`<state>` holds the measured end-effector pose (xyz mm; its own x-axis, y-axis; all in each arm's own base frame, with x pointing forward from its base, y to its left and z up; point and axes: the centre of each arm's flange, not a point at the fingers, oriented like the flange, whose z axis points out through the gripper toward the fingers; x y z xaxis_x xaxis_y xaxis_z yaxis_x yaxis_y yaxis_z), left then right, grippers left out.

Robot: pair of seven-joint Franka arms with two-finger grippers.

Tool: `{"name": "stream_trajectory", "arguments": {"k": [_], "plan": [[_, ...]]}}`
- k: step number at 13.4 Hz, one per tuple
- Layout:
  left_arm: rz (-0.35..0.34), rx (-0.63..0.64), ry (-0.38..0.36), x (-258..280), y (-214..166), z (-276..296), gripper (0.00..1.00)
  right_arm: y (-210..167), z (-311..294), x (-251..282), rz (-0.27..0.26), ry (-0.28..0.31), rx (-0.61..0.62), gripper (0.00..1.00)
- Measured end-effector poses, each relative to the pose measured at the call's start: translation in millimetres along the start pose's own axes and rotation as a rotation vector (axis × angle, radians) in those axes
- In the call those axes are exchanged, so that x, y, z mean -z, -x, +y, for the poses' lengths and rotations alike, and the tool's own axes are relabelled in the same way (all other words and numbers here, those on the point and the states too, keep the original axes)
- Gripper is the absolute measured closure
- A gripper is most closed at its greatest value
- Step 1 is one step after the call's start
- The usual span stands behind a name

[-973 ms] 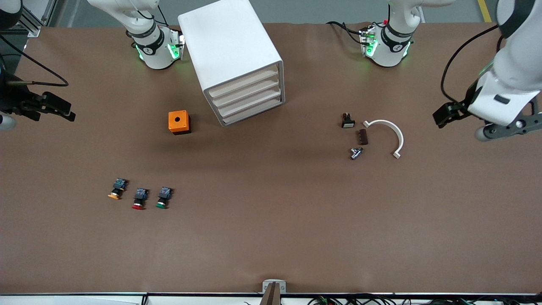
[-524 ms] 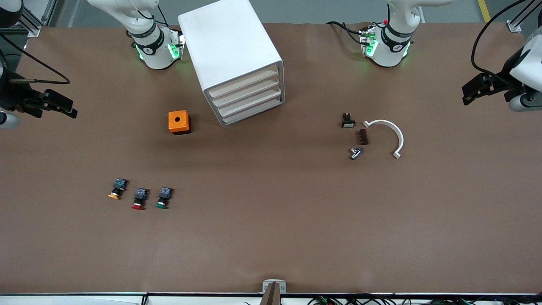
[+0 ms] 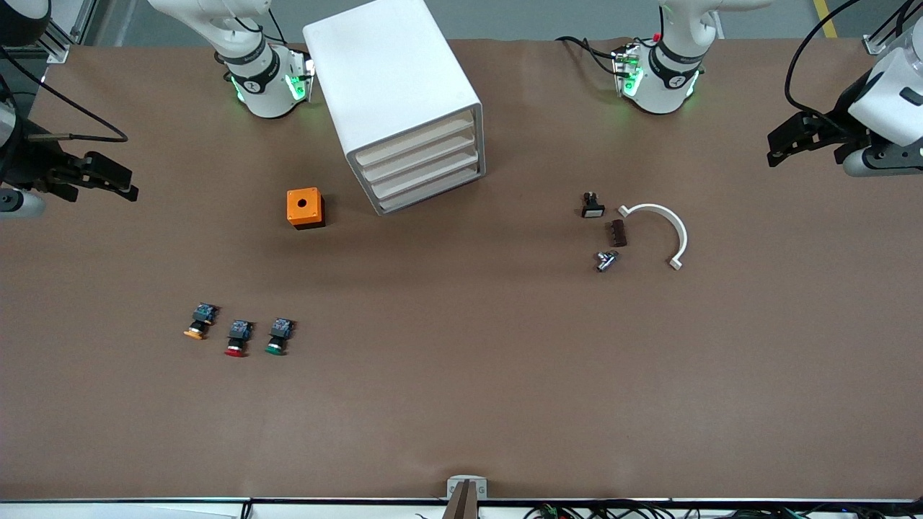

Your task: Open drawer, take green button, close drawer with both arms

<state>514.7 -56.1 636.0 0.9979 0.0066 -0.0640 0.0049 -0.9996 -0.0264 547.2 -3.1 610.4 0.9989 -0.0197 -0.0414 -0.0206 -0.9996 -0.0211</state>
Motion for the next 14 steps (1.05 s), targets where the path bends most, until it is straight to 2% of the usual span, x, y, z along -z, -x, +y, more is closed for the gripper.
{"name": "stream_trajectory", "arguments": {"k": [14], "plan": [[0.006, 0.011, 0.001, -3.2, -6.3, 12.9, 0.0, -0.8, -7.2, 0.8, 0.01, 0.006, 0.014, 0.0]]}}
